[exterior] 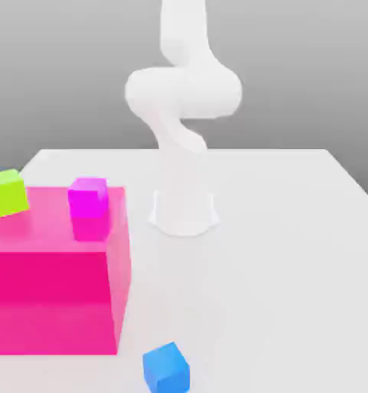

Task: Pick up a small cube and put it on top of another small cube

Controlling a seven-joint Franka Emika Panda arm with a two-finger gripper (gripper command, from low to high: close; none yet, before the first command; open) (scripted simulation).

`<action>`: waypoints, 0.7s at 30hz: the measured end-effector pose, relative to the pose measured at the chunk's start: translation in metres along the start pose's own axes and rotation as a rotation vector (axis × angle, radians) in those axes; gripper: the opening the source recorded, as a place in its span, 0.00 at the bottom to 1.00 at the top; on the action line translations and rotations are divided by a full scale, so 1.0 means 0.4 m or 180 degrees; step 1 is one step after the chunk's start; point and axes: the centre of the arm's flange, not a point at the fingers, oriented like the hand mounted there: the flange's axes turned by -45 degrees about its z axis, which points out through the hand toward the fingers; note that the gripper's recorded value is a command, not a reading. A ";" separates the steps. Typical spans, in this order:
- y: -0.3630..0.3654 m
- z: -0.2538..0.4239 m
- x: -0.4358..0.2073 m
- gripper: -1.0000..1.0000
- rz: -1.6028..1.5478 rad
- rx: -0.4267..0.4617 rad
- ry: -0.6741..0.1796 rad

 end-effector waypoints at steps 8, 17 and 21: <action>0.023 0.395 -0.069 0.50 0.0935 -0.0263 -0.0687; 0.071 0.773 -0.280 0.50 0.1957 -0.0708 -0.1386; 0.095 0.910 -0.412 0.50 0.2408 -0.0958 -0.1675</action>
